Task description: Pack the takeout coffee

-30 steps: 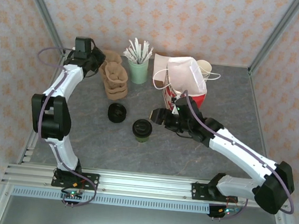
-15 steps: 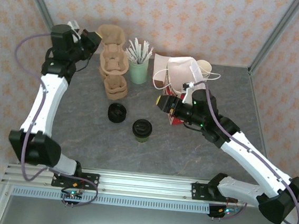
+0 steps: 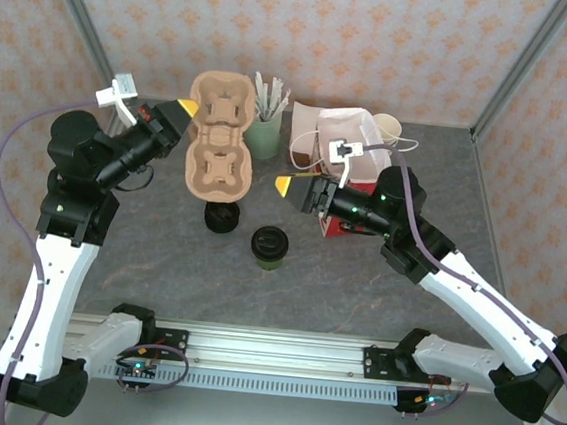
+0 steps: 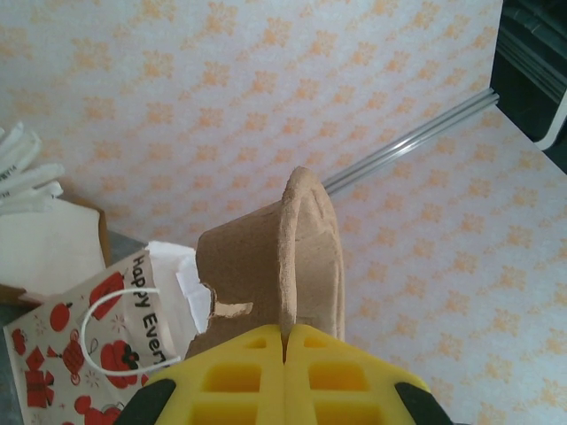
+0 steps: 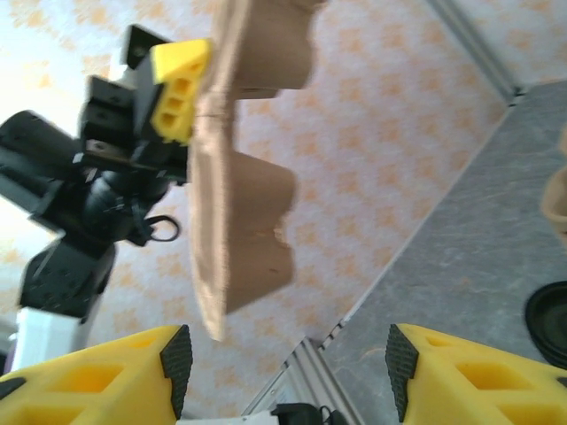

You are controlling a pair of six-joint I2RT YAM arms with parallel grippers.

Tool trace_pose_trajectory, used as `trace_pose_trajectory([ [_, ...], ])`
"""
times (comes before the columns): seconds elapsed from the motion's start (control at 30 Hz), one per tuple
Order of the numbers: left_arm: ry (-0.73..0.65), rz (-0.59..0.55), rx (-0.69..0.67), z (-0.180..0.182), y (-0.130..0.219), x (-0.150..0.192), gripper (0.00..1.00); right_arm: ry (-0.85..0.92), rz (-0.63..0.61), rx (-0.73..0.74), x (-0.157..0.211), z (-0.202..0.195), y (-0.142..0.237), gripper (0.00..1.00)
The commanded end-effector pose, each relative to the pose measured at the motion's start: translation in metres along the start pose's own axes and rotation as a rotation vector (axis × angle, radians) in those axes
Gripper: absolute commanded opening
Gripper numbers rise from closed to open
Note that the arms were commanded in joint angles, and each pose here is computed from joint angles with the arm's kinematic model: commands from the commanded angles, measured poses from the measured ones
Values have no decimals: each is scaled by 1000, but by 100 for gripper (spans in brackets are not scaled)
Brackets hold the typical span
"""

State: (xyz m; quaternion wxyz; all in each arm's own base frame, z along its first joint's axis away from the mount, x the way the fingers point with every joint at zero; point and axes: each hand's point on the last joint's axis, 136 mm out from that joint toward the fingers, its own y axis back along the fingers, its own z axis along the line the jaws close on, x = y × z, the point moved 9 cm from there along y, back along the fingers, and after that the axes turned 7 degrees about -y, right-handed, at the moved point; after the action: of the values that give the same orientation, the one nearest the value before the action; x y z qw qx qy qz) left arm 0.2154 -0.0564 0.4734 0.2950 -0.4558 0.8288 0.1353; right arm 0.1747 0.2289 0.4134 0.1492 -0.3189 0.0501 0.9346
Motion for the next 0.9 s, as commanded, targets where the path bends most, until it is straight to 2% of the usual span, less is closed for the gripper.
trace_pose_trajectory([
  [0.0, 28, -8, 53, -6, 7, 4, 0, 112, -14, -118, -7, 28, -1, 62],
  [0.47, 64, -19, 71, -4, 14, 14, 0, 99, 41, -130, -3, 29, -26, 56],
  [0.87, 73, -8, 60, 2, 8, 18, 0, 88, 94, -149, 3, 27, -42, 46],
])
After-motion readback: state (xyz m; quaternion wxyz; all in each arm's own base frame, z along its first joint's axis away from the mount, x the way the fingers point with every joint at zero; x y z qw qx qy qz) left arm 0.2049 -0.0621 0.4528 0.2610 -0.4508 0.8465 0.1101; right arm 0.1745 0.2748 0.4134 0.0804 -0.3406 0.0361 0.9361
